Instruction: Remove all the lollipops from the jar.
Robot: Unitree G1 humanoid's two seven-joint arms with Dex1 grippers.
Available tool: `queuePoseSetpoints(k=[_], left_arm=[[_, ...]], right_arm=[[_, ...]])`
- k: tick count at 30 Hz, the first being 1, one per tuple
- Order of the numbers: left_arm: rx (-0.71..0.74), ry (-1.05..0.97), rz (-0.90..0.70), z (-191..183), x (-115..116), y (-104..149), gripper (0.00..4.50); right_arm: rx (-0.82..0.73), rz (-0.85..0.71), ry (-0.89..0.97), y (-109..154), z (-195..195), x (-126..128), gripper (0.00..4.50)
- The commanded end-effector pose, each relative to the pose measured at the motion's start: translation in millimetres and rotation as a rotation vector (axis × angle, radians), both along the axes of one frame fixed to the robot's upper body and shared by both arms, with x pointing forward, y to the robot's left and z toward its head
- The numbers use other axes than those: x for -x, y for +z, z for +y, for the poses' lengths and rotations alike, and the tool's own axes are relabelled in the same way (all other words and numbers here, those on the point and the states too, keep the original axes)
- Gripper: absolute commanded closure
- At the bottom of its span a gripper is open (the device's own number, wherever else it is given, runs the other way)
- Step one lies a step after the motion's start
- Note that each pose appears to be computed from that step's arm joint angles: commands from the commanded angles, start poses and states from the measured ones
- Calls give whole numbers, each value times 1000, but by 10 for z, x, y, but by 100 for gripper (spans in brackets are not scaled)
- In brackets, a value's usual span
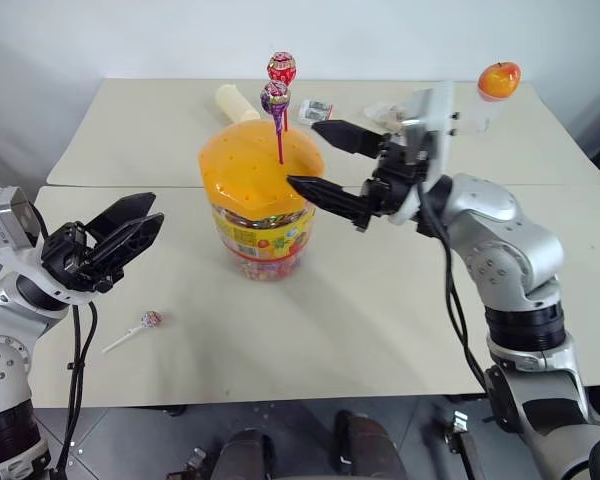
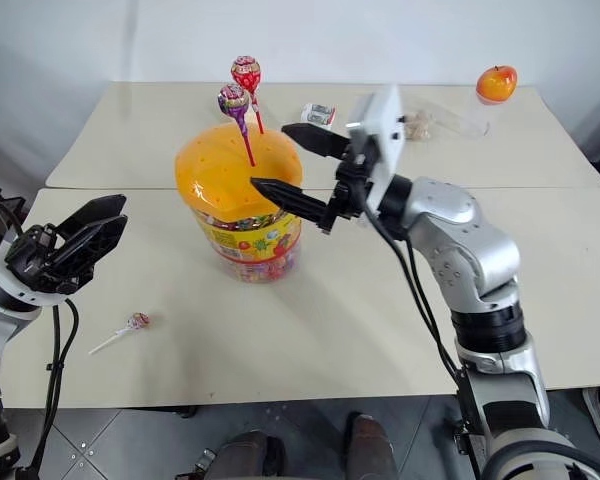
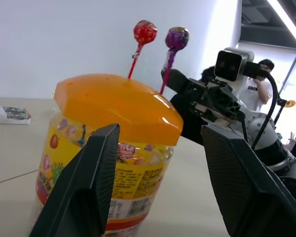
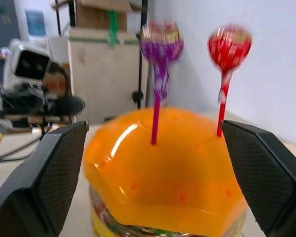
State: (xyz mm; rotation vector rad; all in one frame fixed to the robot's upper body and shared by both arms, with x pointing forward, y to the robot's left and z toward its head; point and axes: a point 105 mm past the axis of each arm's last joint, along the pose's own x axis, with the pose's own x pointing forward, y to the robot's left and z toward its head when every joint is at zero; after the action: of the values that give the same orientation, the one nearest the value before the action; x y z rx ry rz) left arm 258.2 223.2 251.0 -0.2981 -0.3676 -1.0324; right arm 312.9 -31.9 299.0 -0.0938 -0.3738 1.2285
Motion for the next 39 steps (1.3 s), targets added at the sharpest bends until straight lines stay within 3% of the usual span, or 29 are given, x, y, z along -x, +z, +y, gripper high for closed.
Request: queuePoseSetpoints(k=[1, 2, 8, 17, 20, 23, 26, 30, 33, 35, 39], left_arm=[[-6, -9, -50, -49, -4, 22, 171], [-3, -13, -52, -64, -6, 14, 171], [26, -5, -72, -34, 15, 22, 169], [49, -64, -85, -84, 73, 48, 169], [53, -67, -87, -92, 76, 45, 169], [95, -79, -128, -98, 72, 143, 169], [69, -125, -157, -194, 125, 210, 169], [-89, -204, -139, -342, 234, 124, 169], [-249, -246, -95, -337, 277, -19, 169], [-335, -263, -75, -322, 287, -121, 169], [-366, -270, -61, -318, 240, -212, 169]], right_arm=[[-5, -30, 8, 140, 111, 37, 0], [-3, -32, 19, 141, 123, 54, 0], [12, 3, 53, 54, 181, 116, 166], [-130, 10, 103, 234, 97, 133, 447], [-152, 2, 91, 295, 58, 113, 447], [-267, -53, 235, 528, -55, 337, 447], [-313, -8, 112, 646, -466, 233, 447], [-78, 170, -280, 235, -1238, -22, 447], [186, 339, -605, -310, -1845, -106, 447], [356, 416, -737, -638, -2137, -65, 447], [594, 537, -882, -1264, -2538, -4, 447]])
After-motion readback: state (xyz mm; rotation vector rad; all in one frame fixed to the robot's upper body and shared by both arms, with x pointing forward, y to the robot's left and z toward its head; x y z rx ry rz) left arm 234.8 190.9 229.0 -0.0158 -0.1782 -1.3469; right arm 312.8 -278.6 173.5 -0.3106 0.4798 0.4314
